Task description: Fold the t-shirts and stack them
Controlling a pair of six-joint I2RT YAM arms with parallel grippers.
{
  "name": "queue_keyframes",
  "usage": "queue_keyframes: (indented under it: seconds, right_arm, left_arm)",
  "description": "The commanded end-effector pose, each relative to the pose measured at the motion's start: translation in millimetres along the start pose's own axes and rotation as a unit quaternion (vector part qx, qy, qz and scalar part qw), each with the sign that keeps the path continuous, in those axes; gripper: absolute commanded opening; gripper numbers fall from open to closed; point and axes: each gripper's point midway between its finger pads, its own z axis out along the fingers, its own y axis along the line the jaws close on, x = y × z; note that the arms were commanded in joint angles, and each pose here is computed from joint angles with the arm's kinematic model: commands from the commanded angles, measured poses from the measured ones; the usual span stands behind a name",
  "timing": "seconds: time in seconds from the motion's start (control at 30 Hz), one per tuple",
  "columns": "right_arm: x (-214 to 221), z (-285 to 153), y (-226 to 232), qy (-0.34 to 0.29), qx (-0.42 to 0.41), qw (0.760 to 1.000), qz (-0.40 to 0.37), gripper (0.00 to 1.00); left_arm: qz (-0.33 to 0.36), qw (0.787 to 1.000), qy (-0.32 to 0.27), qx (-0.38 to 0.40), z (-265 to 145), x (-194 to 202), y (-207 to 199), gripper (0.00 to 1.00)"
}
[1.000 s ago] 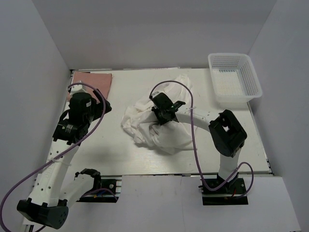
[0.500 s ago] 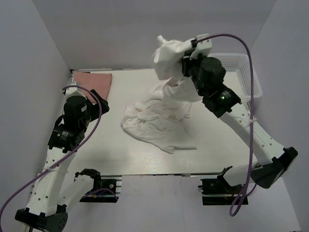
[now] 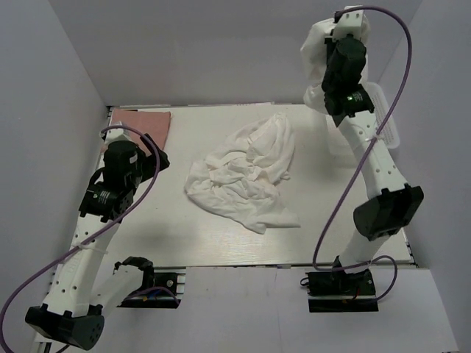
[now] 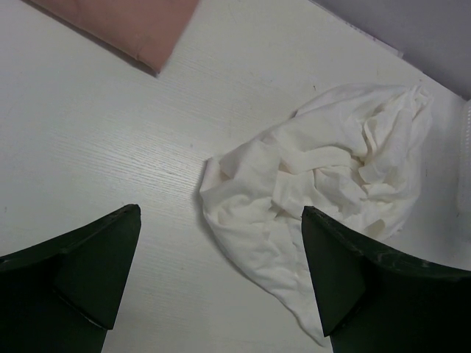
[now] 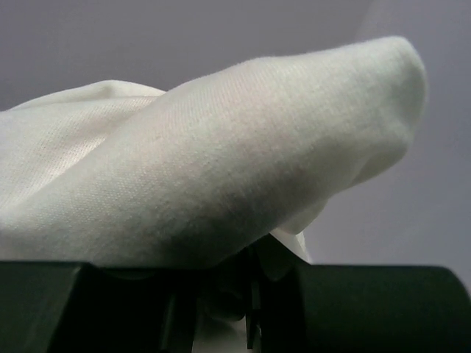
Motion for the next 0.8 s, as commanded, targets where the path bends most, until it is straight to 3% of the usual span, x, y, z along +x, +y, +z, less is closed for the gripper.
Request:
queue_keyframes:
  seconds: [0.0, 0.23, 0.27, 0.3, 0.33, 0.43, 0.5, 0.6, 0.63, 0.77]
  right_arm:
    - [14, 38, -58, 0.013, 0.057, 0.998, 0.012, 0.00]
    - [146, 99, -80, 0.139, 0.087, 0.986, 0.020, 0.00]
    - [171, 105, -93, 0.158, 0.110, 0.981, 0.029, 0.09]
    - [183, 107, -101, 0.168, 0.126, 0.977, 0.040, 0.43]
    - [205, 111, -100, 0.188, 0.132, 0.973, 0.036, 0.87]
    - [247, 104, -99, 0.252, 0.152, 0.955, 0.040, 0.90]
    - [252, 99, -90, 0.269, 0.128, 0.954, 0.044, 0.90]
    - [240, 85, -55, 0.272, 0.045, 0.960, 0.048, 0.90]
    - [213, 79, -47, 0.251, 0.007, 0.966, 0.065, 0.90]
    - [197, 46, 25, 0.243, -0.089, 0.965, 0.046, 0.90]
  left_arm:
    - [0.002, 1.000, -0.010, -0.001, -4, -11, -3, 1.00]
    - [0.010, 1.000, 0.010, -0.021, 9, -4, 1, 1.00]
    - [0.009, 1.000, 0.006, -0.019, 8, -7, -1, 1.00]
    - [0.011, 1.000, 0.010, -0.021, 11, -5, -1, 1.00]
    - [0.010, 1.000, 0.013, -0.018, 11, -4, -2, 1.00]
    - [0.013, 0.999, 0.023, -0.019, 15, 0, -3, 1.00]
    - [0.014, 0.999, 0.027, -0.021, 18, 2, -3, 1.00]
    - [0.015, 0.999, 0.036, -0.016, 20, 5, -5, 1.00]
    - [0.015, 0.999, 0.039, -0.012, 20, 6, -6, 1.00]
    - [0.014, 0.999, 0.042, -0.002, 27, 14, -8, 1.00]
